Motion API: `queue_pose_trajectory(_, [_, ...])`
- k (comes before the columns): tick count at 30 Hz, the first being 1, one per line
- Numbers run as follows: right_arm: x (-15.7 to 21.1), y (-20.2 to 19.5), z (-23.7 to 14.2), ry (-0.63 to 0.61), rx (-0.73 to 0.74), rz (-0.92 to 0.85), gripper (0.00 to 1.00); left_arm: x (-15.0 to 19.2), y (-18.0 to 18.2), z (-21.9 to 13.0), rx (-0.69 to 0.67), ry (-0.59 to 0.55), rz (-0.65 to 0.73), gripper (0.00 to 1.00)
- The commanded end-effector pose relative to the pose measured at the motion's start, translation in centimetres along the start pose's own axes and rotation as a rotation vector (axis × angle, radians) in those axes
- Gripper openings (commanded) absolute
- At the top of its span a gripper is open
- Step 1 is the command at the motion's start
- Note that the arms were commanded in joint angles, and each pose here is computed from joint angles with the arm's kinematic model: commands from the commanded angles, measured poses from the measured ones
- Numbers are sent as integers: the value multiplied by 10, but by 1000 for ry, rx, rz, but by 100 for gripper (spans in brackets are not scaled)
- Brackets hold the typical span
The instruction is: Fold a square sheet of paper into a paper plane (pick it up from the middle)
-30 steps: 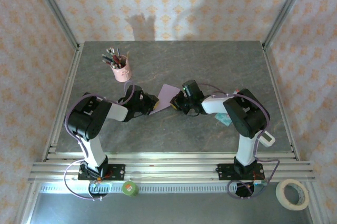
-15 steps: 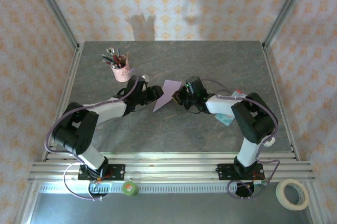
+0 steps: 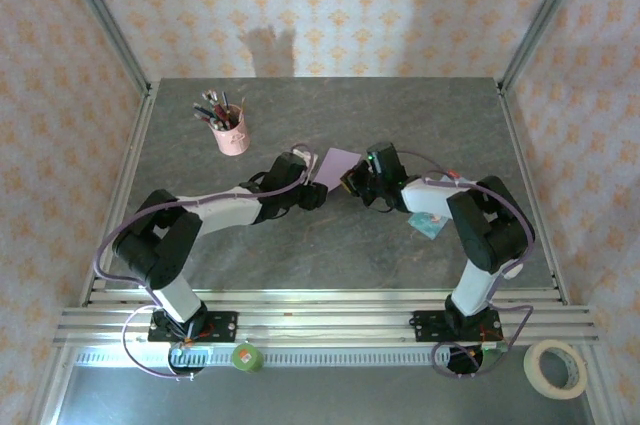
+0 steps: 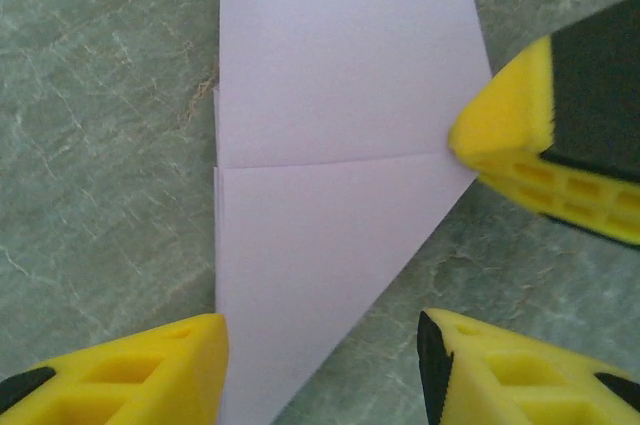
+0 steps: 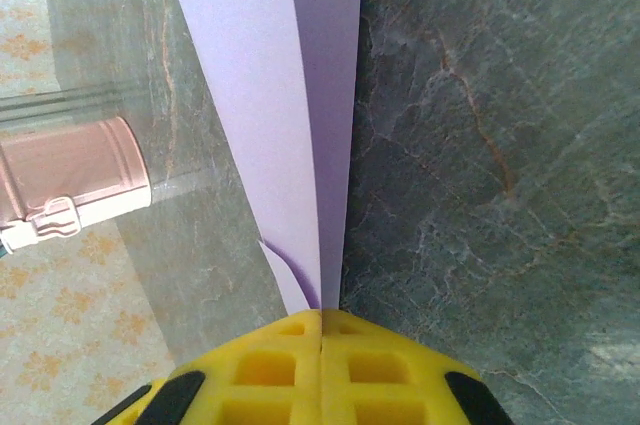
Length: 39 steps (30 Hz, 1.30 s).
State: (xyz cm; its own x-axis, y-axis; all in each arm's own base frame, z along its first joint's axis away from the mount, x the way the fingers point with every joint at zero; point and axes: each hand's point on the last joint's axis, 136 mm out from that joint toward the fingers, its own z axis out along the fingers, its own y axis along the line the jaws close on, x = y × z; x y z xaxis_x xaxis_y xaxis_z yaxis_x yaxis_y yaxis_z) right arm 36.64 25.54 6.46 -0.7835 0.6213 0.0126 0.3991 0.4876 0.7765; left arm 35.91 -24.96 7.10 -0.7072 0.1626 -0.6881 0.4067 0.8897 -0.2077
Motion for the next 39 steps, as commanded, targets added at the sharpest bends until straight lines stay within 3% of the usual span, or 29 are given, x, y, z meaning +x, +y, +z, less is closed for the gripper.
queue_pose_trajectory(1, [0,7,-6,17,-18,4,0,-7,-2,3,-34,-21,181,56])
queue_pose_trajectory(10, [0,13,-5,34,-40,3,1,-3,-9,24,-41,23,312,56])
queue_pose_trajectory(16, [-1,13,-4,32,-37,6,1,-2,-18,18,-1,-40,417,54])
queue_pose_trajectory(30, [0,15,-3,46,-48,24,1,9,-16,22,-23,-63,531,52])
queue_pose_trajectory(39, [2,13,-3,60,-49,33,2,14,-13,29,-36,-36,526,37])
